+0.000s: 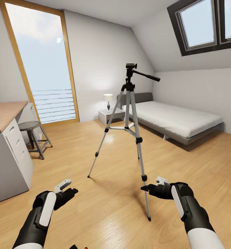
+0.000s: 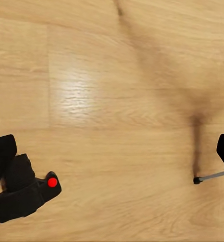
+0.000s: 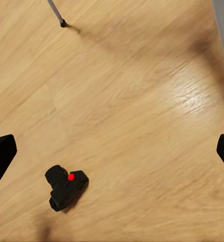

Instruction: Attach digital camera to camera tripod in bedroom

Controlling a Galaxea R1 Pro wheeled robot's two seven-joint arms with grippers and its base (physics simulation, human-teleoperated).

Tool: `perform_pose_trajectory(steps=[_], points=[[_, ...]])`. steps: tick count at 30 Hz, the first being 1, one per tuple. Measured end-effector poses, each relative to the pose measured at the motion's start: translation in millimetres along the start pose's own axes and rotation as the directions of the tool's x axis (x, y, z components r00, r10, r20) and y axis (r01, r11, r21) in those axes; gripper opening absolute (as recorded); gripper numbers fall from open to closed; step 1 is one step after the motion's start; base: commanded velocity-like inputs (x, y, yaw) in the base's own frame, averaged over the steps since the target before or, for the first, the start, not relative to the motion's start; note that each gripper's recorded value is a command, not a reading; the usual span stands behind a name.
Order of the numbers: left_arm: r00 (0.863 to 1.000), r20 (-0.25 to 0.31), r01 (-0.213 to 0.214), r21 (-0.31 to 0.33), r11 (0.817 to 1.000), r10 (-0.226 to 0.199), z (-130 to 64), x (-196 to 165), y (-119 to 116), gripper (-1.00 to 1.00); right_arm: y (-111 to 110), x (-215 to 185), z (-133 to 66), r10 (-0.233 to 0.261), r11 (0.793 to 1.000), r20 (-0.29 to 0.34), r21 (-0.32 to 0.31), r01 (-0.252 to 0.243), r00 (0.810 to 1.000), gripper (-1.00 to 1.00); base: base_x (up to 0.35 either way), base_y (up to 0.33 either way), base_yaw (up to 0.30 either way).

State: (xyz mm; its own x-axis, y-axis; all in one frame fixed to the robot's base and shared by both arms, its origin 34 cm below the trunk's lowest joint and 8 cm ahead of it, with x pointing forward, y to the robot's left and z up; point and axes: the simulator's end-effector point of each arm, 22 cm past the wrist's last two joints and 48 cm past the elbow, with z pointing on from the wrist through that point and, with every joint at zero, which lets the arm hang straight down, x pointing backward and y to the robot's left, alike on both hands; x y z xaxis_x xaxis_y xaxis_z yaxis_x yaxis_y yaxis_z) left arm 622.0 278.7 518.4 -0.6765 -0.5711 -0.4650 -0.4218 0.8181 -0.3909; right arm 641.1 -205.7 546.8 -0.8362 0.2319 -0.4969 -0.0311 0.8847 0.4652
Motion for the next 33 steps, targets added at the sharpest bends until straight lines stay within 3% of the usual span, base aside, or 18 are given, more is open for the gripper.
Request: perform_pose_trajectory(steps=[7,8,11,12,14,15,16,17,19,20,22,26,29,33], points=[[1.000,0.014,-0.007,-0.020,1.000,0.007,7.7,-0.5,21.2,1.00,-7.5,10.2,8.9,0.001,1.000,0.001,0.001,-0.001,1.000,1.00,0.000,0.000,0.000],[0.998,0.011,-0.054,-0.070,0.996,0.055,1.3,-13.9,47.4,1.00,-9.1,8.6,8.2,-0.008,1.000,0.008,0.008,0.008,1.000,1.00,0.000,0.000,0.000],[0.996,0.019,-0.082,-0.120,0.989,0.085,-0.6,-28.1,82.6,1.00,-12.9,12.8,11.9,-0.013,1.000,0.009,0.012,0.013,1.000,1.00,0.000,0.000,0.000],[0.992,-0.016,-0.123,-0.109,0.986,0.122,6.4,-22.3,94.0,1.00,-14.2,13.5,13.1,-0.016,1.000,0.013,0.013,0.016,1.000,1.00,0.000,0.000,0.000],[0.984,-0.067,-0.172,-0.074,0.982,0.168,19.7,-1.8,92.0,1.00,-16.2,15.8,15.7,-0.018,1.000,0.017,0.013,0.018,1.000,1.00,0.000,0.000,0.000],[0.978,-0.084,-0.196,-0.062,0.979,0.191,24.8,6.8,90.4,1.00,-17.1,17.1,17.0,-0.019,1.000,0.018,0.013,0.019,1.000,1.00,0.000,0.000,0.000],[0.942,-0.133,-0.315,-0.041,0.948,0.307,39.9,35.2,81.3,1.00,-17.4,17.7,18.1,-0.023,1.000,0.021,0.012,0.023,1.000,1.00,0.000,0.000,0.000],[0.925,-0.140,-0.361,-0.042,0.932,0.352,44.9,43.2,79.8,1.00,-17.9,18.7,19.2,-0.024,1.000,0.023,0.012,0.024,0.999,1.00,0.000,0.000,0.000],[0.900,-0.135,-0.423,-0.040,0.905,0.415,52.8,52.8,76.3,1.00,-18.3,19.2,20.4,-0.027,1.000,0.030,0.008,0.027,0.999,1.00,0.000,0.000,0.000],[0.877,-0.116,-0.474,-0.042,0.879,0.467,58.0,56.2,72.0,1.00,-15.5,15.1,18.3,-0.033,0.999,0.046,0.000,0.033,0.998,1.00,0.000,0.000,0.000],[0.851,-0.079,-0.524,-0.050,0.850,0.520,64.6,56.6,68.8,1.00,-6.4,5.0,11.9,-0.048,0.998,0.083,-0.028,0.051,0.995,1.00,0.000,0.000,0.000],[0.830,-0.062,-0.557,-0.069,0.828,0.554,75.7,62.0,80.1,1.00,10.7,-1.8,5.1,-0.067,0.992,0.122,-0.099,0.080,0.990,1.00,0.000,0.000,0.000],[0.827,-0.111,-0.561,-0.095,0.822,0.552,87.3,78.8,111.6,1.00,23.4,0.2,2.9,-0.075,0.981,0.134,-0.168,0.097,0.988,1.00,0.000,0.000,0.000],[0.828,-0.152,-0.556,-0.115,0.823,0.539,101.6,102.4,142.8,1.00,26.5,6.1,4.5,-0.077,0.973,0.138,-0.206,0.104,0.988,1.00,0.000,0.000,0.000]])
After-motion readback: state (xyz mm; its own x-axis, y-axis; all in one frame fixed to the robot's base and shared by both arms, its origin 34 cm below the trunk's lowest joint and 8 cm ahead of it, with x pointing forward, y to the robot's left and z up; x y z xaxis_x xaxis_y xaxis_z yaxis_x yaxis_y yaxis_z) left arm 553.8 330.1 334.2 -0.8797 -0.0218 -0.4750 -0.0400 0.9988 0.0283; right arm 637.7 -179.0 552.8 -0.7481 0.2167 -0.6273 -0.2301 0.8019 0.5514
